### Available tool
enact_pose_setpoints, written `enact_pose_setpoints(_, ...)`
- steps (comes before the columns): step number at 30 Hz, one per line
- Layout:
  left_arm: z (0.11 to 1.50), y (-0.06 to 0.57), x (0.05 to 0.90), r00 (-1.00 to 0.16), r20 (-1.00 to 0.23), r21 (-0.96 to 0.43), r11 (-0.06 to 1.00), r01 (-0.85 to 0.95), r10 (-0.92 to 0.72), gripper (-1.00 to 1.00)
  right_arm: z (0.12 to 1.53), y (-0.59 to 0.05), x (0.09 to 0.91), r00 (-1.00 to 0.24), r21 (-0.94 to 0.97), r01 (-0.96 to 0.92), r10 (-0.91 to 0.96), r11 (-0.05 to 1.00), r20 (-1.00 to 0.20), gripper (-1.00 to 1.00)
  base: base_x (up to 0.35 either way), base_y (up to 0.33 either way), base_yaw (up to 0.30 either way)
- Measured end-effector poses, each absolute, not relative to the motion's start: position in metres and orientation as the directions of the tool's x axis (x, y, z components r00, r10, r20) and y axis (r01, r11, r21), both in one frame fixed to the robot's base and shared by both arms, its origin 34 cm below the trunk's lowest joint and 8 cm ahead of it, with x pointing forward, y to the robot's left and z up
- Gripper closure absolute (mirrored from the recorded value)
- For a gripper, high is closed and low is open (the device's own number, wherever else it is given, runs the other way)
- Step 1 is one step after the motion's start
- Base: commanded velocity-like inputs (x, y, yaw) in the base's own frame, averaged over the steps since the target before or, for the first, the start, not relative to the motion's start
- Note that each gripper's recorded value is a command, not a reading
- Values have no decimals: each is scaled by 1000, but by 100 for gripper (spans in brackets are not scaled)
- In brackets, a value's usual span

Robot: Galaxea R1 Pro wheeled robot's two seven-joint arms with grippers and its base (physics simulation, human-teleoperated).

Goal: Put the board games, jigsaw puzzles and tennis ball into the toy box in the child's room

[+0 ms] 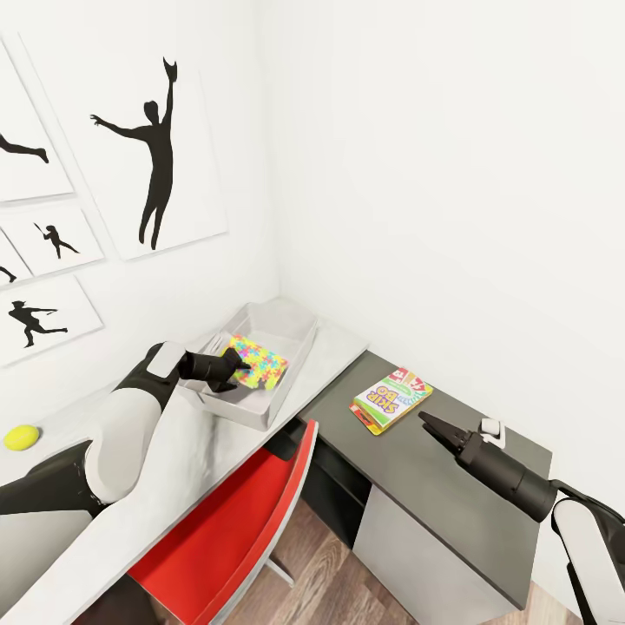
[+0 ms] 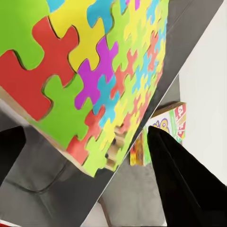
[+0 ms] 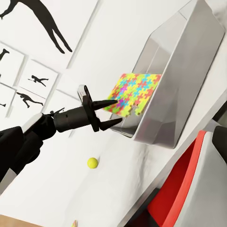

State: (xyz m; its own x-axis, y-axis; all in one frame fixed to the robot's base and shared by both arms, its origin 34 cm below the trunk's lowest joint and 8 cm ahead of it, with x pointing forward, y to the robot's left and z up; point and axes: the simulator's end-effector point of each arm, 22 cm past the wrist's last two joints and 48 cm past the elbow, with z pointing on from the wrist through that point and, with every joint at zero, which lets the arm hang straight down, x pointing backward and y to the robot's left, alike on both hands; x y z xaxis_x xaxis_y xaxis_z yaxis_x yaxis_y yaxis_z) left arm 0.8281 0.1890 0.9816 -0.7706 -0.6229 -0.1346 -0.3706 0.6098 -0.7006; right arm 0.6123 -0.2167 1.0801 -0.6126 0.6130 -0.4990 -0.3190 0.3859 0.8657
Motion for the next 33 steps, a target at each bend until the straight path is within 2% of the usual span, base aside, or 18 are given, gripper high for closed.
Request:
enact_pose_setpoints(19,988,195,829,-773,-133,-709,604,-363,-620,-100,1080,-217,612,-612,865,-319,613,387,-500,-100,0,0,0)
enact_pose_setpoints(33,1052,190,848,-769,-124,-816,505,-280,-627,-100,1080,-218,613,-610,865,-319,614,388,-501,-100,0,0,0)
